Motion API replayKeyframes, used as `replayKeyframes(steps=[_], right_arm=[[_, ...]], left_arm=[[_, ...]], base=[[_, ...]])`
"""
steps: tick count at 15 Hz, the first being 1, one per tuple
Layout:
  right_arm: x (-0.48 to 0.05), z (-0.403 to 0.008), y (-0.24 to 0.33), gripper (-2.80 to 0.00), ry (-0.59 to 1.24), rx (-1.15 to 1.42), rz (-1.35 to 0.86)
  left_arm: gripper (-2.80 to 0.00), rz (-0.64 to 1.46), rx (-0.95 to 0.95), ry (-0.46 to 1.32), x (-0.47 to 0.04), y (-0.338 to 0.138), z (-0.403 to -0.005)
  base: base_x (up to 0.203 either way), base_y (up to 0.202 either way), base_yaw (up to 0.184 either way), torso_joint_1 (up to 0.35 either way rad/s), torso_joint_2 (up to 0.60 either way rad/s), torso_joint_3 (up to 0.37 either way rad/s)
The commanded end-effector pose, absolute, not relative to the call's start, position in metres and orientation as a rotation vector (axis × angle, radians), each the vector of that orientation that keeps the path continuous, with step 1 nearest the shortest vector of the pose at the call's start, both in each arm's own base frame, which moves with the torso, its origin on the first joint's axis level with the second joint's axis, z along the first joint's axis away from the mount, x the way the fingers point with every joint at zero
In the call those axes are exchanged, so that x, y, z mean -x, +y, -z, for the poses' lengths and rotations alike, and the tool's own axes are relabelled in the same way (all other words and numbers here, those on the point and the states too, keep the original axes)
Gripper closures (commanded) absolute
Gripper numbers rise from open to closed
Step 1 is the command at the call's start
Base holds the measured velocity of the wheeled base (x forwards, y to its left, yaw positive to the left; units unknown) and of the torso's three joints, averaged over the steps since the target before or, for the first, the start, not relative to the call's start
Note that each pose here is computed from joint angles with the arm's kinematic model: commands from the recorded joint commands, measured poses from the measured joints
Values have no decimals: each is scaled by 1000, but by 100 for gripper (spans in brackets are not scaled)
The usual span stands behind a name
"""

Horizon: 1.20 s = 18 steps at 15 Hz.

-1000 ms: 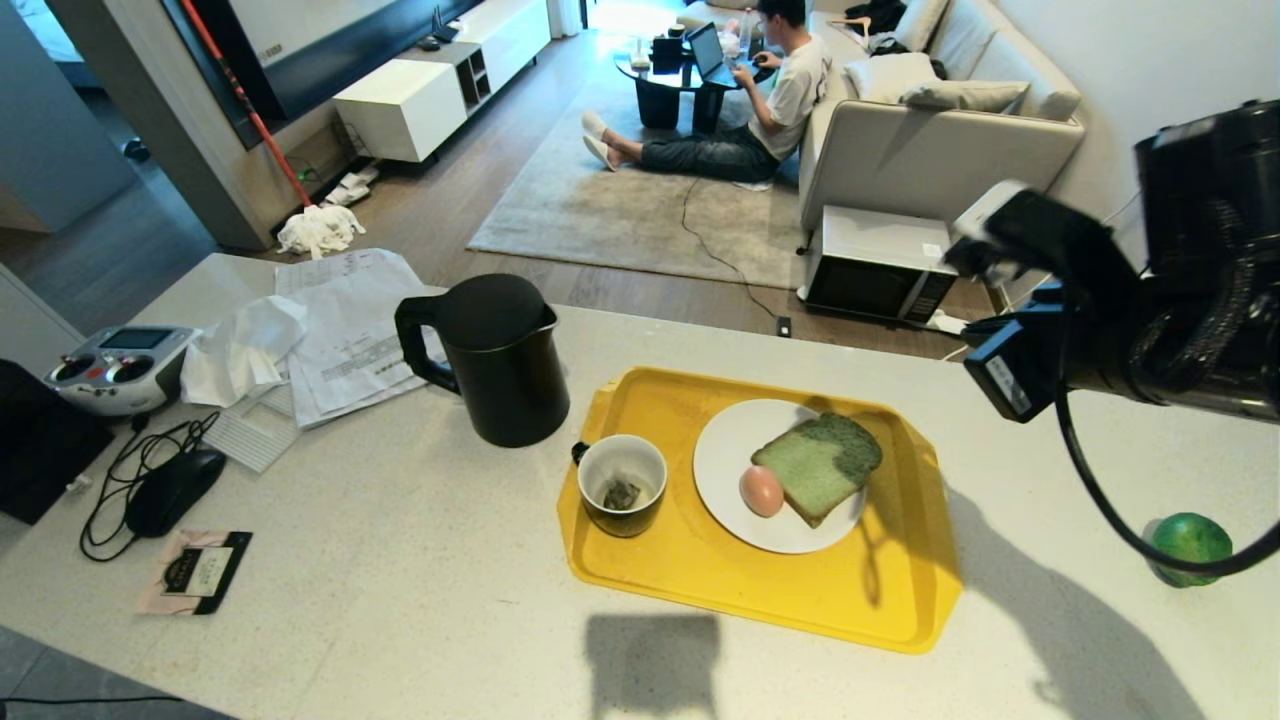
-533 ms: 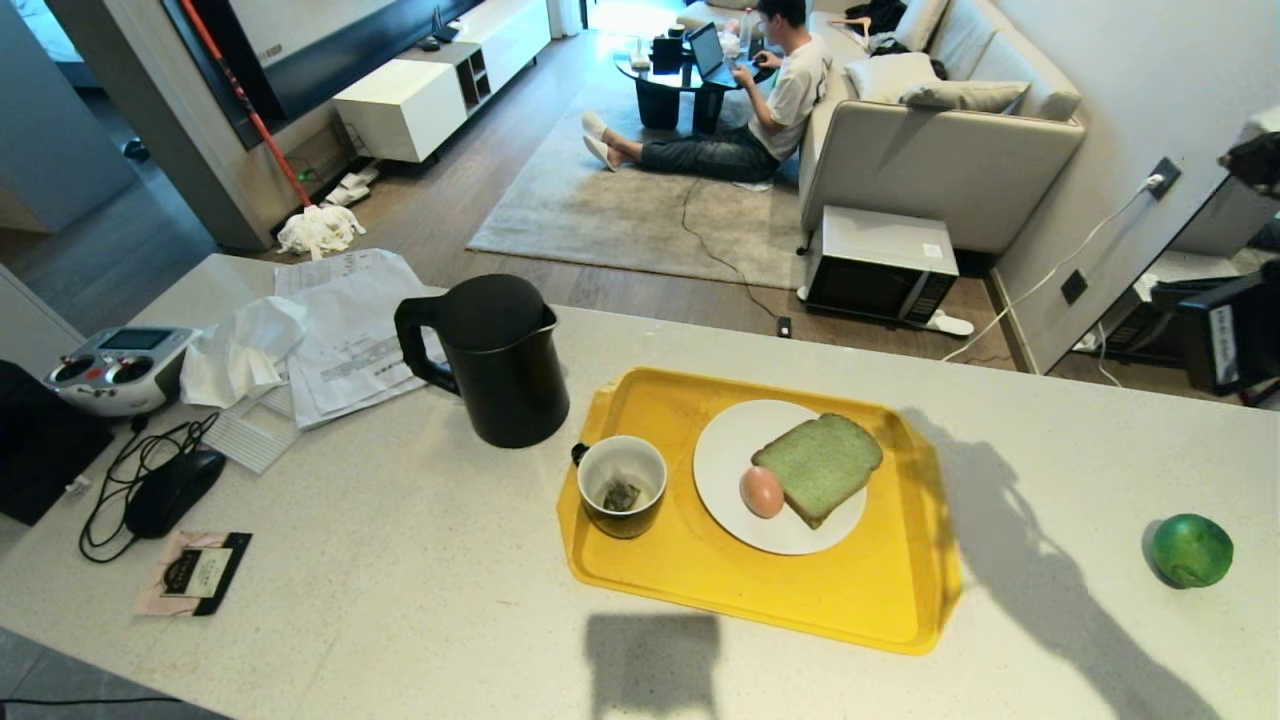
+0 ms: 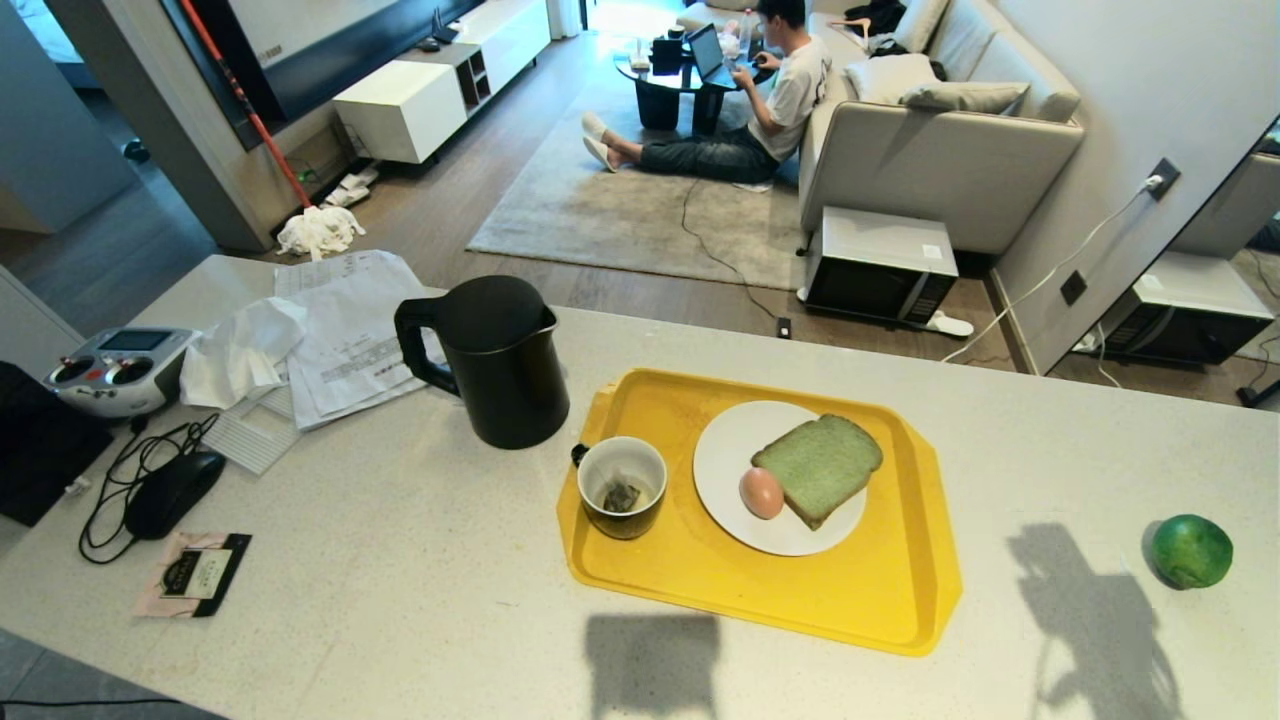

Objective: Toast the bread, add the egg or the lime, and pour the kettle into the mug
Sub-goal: Pick up the kettle

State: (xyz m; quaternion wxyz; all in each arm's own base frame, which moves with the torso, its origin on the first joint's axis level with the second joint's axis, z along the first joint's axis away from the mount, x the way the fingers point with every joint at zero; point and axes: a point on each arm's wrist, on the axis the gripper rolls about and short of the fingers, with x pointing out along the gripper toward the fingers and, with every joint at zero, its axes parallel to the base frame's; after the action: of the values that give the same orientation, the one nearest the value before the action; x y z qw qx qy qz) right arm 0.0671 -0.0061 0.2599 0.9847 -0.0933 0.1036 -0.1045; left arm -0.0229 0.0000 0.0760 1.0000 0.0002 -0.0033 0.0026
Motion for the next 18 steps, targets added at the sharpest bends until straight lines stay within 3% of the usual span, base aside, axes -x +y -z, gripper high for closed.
replayKeyframes(steps=[1, 5, 12, 18], right_arm=[[-14, -226, -6, 0, 114, 158, 279], [14, -173, -3, 0, 97, 138, 308], [24, -157, -5, 0, 47, 147, 164], [38, -101, -3, 0, 7, 207, 110]], left_arm=[[0, -4, 0, -6, 23, 0, -76], [0, -5, 0, -6, 23, 0, -76], [0, -6, 0, -6, 23, 0, -76], [0, -6, 0, -6, 23, 0, -76]], base=[[0, 0, 0, 0, 0, 0], [0, 0, 0, 0, 0, 0], [0, 0, 0, 0, 0, 0], [0, 0, 0, 0, 0, 0]])
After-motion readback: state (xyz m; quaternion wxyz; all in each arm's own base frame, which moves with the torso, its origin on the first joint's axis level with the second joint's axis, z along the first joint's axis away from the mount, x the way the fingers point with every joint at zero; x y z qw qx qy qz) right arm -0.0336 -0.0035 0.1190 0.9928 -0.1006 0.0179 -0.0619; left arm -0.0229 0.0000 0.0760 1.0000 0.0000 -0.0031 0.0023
